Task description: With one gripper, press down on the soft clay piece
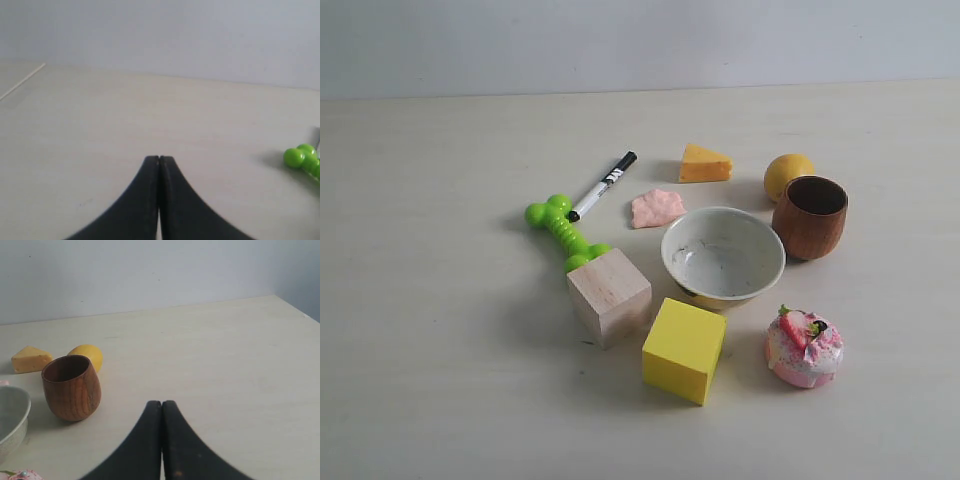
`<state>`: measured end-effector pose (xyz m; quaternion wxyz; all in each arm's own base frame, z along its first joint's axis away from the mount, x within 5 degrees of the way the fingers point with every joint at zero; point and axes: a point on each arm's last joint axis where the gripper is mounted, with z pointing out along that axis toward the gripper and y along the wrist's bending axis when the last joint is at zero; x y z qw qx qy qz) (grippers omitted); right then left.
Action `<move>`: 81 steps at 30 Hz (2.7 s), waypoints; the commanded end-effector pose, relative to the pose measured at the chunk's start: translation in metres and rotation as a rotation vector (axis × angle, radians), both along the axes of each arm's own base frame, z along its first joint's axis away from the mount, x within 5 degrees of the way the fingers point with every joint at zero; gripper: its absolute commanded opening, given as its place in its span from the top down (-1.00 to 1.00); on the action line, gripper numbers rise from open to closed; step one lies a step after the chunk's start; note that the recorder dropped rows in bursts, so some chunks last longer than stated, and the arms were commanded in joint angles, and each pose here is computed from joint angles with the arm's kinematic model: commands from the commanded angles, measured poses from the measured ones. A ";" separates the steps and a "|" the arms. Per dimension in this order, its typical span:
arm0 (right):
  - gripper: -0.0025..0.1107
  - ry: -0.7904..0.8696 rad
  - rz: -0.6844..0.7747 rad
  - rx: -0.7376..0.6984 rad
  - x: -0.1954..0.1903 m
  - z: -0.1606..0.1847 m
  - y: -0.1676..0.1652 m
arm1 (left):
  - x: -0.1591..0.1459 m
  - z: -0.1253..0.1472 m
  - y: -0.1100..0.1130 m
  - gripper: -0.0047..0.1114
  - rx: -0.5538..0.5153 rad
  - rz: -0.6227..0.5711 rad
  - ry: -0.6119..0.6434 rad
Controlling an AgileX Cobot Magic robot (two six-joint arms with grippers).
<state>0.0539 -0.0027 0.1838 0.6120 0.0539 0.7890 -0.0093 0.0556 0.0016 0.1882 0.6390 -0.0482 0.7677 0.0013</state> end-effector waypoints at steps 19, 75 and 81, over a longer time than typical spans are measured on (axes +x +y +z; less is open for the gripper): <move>0.96 -0.008 0.002 -0.003 0.000 -0.001 0.000 | -0.008 0.087 0.003 0.92 -0.086 0.040 -0.396; 0.96 -0.008 0.002 -0.003 0.000 -0.001 0.000 | 0.279 0.121 -0.229 0.92 0.230 -0.840 0.758; 0.96 -0.008 0.002 -0.003 0.000 -0.001 0.000 | 0.286 0.099 -0.267 0.92 0.322 -0.897 0.814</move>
